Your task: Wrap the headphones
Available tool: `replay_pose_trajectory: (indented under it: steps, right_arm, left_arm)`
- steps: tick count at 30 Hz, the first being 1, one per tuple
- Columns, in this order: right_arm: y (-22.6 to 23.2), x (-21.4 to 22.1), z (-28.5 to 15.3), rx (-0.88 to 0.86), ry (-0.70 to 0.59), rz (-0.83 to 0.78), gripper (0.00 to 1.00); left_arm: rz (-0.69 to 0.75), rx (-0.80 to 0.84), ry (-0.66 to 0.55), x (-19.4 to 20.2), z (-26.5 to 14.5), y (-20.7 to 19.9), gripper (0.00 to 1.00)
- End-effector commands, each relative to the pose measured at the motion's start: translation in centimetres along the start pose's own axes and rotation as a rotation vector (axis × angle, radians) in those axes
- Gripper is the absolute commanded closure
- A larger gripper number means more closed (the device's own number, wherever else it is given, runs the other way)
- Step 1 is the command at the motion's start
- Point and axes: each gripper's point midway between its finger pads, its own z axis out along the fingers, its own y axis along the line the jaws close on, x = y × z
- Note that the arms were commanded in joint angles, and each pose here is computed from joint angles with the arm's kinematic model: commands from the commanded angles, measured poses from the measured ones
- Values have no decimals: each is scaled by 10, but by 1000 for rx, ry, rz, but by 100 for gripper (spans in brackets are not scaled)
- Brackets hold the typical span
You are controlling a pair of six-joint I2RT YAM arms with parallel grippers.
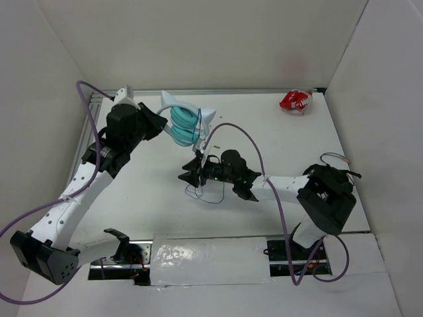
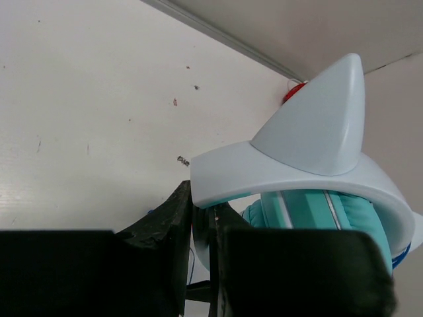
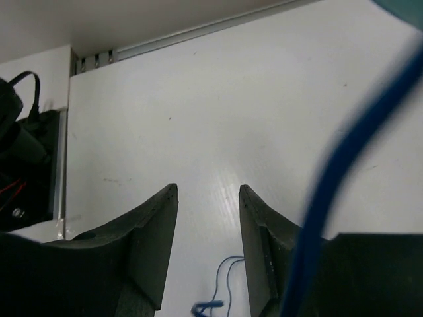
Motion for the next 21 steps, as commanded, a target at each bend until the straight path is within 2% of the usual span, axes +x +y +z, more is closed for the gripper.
replay_pose_trajectory:
  steps: [1, 12, 21]
  right_arm:
    - [-27, -17, 2, 59, -138, 29, 51]
    - [-29, 11, -6, -43, -114, 149, 52]
    - [-26, 18, -16, -153, -121, 230, 53]
  left_arm:
    - [-18, 266, -42, -24, -33, -58, 100]
    - [-18, 465, -93, -46, -77, -93, 100]
    - [-46, 546, -51, -46, -77, -106, 100]
